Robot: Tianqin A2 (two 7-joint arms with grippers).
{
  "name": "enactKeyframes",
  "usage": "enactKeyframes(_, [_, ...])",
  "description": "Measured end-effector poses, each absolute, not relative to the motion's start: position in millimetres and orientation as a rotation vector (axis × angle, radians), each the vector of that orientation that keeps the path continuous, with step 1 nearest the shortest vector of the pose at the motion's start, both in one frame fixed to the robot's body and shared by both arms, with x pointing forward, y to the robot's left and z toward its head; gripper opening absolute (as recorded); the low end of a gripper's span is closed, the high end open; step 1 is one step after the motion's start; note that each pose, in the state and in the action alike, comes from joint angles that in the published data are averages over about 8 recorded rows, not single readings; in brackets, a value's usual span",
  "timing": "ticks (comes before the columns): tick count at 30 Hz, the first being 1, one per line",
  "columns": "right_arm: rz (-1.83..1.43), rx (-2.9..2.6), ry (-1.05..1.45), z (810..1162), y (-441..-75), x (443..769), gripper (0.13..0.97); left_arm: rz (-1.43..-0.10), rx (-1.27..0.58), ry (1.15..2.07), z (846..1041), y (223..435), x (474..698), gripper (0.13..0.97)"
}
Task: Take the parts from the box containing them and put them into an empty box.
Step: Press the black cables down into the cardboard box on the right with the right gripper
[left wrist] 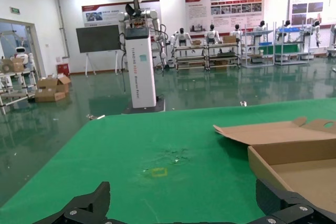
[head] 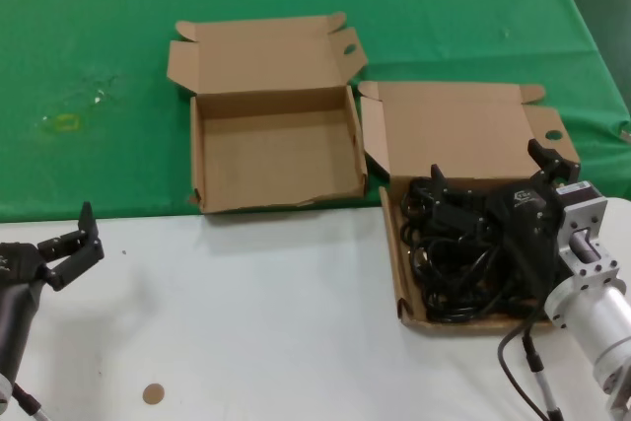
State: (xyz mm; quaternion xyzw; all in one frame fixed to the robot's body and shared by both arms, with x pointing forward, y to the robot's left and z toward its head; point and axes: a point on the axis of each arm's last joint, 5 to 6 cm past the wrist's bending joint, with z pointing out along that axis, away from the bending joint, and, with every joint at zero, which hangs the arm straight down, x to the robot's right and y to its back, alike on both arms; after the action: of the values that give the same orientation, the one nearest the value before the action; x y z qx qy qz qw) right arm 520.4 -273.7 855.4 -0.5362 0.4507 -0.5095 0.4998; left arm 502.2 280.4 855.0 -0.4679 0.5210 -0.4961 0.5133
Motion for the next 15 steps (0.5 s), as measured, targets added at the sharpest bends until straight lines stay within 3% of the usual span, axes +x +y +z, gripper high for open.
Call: enactKeyframes(15, [-1.232,-1.297,1.09,855.4,-273.7,520.4,0.966,-1.193,-1.125,1.253,855.0,280.4,502.2,0.966])
